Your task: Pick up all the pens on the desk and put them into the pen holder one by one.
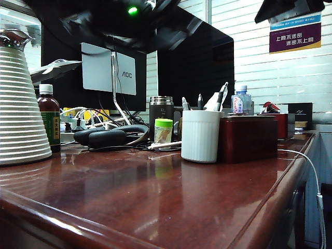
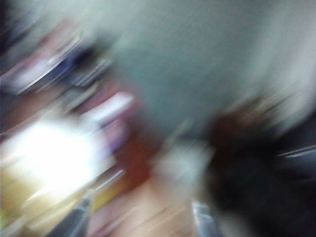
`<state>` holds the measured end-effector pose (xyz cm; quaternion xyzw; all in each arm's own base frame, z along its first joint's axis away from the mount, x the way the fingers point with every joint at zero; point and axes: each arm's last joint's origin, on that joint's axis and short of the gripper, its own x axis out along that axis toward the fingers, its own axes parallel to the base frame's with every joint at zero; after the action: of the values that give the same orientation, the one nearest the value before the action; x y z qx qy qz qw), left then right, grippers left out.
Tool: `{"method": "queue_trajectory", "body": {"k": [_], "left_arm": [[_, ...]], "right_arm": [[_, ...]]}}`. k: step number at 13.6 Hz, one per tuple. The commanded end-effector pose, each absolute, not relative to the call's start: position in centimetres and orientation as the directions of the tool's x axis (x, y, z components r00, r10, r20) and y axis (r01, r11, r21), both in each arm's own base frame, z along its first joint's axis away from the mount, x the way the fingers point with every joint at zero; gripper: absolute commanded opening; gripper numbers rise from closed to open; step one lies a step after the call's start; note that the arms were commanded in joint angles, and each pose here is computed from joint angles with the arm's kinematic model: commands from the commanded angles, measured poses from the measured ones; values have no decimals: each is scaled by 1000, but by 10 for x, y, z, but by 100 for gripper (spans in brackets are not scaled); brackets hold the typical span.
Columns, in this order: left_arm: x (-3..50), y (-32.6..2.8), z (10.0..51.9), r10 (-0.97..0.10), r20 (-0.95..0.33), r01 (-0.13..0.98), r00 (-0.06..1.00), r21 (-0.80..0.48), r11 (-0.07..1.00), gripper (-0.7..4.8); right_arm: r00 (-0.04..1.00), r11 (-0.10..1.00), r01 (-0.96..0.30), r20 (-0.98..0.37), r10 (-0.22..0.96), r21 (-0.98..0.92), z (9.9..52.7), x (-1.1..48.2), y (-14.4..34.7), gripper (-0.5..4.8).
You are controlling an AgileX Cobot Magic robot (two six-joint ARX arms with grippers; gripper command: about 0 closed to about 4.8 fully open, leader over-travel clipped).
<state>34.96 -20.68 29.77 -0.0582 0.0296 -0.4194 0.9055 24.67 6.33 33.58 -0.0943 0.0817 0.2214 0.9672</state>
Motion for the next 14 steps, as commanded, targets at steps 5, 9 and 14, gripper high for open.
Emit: {"method": "queue_trajectory", "body": {"k": [5,9,14], "left_arm": [[439,-174,287,-620,-418,626,664,-142,767,342],[470,-186,210,-544,-551,626,633,-51,778,341],[483,-189,172,-501,-572,629,650,34,777,341]], "right_arm": [[893,885,-441,-171,416,-152,334,257,66,184],[890,884,-444,-191,415,-148,328,264,67,184],[882,883,-449,-226,414,-139,320,269,69,184]]}}
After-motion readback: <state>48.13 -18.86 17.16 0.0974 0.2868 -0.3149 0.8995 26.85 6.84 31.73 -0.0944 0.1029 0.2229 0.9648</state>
